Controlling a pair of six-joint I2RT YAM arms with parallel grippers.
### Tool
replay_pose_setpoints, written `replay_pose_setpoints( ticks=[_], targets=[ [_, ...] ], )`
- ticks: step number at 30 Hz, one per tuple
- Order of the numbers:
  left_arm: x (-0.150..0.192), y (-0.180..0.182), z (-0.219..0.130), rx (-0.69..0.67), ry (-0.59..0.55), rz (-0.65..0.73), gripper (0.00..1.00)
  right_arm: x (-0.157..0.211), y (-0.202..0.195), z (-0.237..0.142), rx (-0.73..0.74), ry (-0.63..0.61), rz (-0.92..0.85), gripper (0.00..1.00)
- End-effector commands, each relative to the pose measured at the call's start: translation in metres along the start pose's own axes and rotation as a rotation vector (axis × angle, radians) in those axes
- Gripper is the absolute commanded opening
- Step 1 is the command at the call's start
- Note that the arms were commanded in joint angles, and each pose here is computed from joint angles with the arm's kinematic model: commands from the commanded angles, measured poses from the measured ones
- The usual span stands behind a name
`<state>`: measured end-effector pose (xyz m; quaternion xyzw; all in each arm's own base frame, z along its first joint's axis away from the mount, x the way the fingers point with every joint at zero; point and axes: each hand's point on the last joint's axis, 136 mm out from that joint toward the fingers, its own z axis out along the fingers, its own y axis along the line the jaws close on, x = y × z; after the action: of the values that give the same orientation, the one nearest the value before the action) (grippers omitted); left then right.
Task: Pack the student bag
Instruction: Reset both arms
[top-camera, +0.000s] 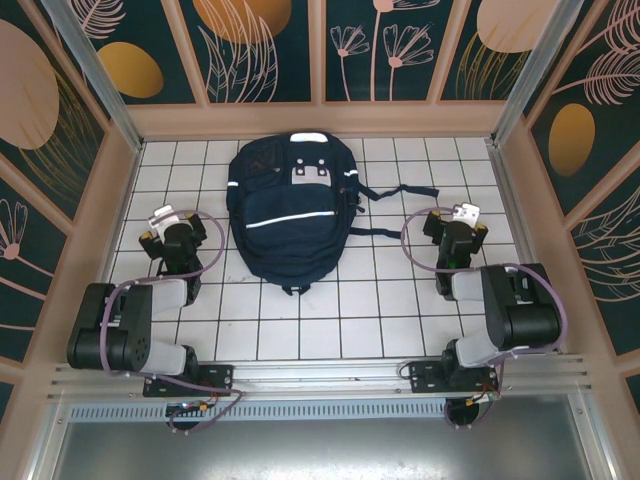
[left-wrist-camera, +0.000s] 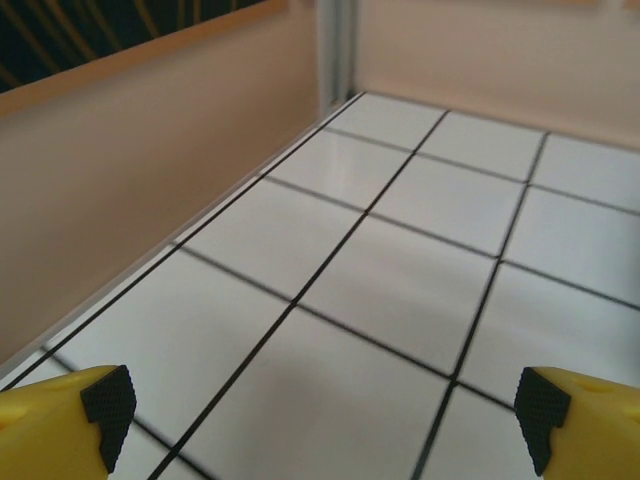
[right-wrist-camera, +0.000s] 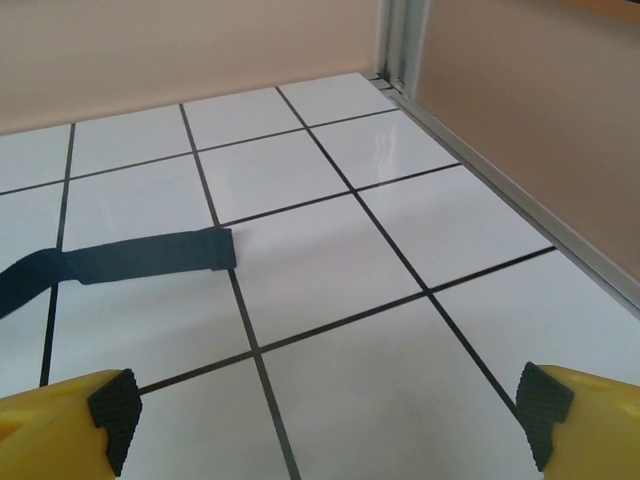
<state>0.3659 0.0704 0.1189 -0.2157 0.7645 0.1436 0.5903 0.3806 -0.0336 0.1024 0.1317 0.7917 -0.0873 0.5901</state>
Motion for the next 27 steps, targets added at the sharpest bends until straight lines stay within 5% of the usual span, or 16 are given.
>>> replay_pose_setpoints(
  ticks=[1, 7, 27],
  targets=[
    [-0.021, -0.023, -0.001, 0.145, -0.115, -0.016, 0.99, -0.024, 0.008, -0.001, -0.078, -0.101, 0.031, 0.99],
    [-0.016, -0.035, -0.020, 0.279, -0.190, 0.006, 0.99, -0.017, 0.015, -0.017, -0.244, -0.151, 0.040, 0.99],
    [-0.013, -0.036, -0.020, 0.285, -0.173, 0.015, 0.99, -0.016, 0.015, -0.015, -0.242, -0.140, 0.043, 0.99]
  ],
)
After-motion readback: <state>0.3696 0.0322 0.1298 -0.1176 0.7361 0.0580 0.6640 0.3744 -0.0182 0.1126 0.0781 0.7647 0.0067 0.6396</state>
